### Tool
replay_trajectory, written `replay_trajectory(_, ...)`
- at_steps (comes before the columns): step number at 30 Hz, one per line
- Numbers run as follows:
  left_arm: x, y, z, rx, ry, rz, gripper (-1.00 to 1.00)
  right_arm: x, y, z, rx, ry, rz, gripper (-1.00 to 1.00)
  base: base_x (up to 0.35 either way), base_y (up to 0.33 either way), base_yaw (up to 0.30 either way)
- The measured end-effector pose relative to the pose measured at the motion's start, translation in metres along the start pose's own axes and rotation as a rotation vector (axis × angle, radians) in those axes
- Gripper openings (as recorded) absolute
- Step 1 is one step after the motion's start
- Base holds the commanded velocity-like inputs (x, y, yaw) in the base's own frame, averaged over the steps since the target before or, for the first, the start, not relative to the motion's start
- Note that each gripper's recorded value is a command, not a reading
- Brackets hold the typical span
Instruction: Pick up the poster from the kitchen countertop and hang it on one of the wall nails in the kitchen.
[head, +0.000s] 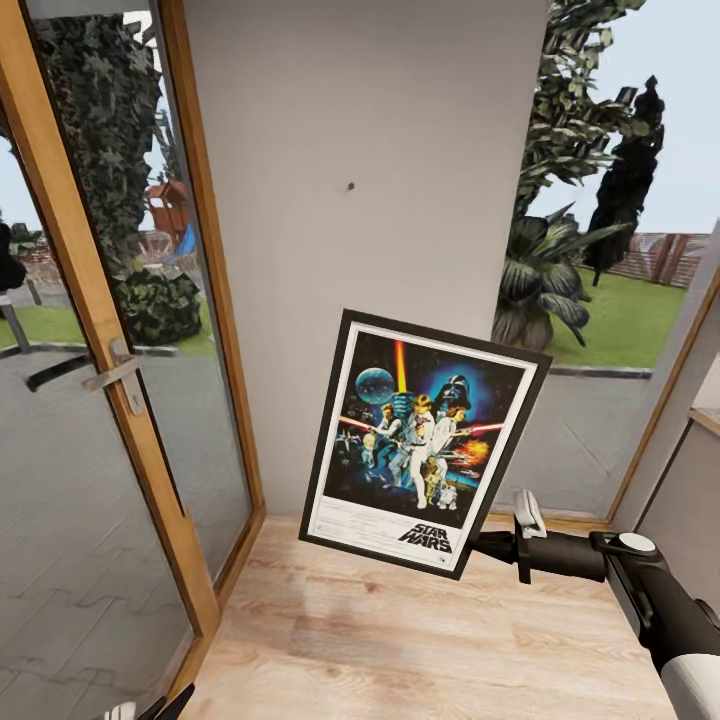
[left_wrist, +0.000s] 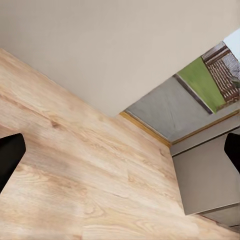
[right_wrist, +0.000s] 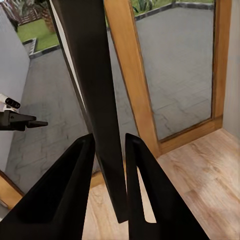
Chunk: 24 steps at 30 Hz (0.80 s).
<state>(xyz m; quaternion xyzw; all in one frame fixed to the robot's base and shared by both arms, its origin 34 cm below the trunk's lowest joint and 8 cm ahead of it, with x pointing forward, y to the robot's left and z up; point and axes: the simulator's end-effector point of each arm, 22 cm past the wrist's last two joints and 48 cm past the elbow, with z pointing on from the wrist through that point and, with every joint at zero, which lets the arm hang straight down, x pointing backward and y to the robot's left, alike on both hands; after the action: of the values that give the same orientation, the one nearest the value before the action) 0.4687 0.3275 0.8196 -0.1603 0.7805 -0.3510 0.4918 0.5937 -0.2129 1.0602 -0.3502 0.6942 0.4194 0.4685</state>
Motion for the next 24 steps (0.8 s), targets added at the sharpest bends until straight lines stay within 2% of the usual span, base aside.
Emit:
replay_trajectory(13,0.0000,0.0000,0.0000,0.000,0.000,0.000,1.00,-0.0001,0.0002,0.0000,-0.001,0.000,0.000,-1.00,0.054,0.000,-0.002)
replay_trajectory(24,-0.0010,-0.0008,0.0003,0.002,-0.002,0.001,1.00,-0.0015,0.0009,-0.0004,-0.001,-0.002,-0.003,-1.00,0.004,0.000,-0.230)
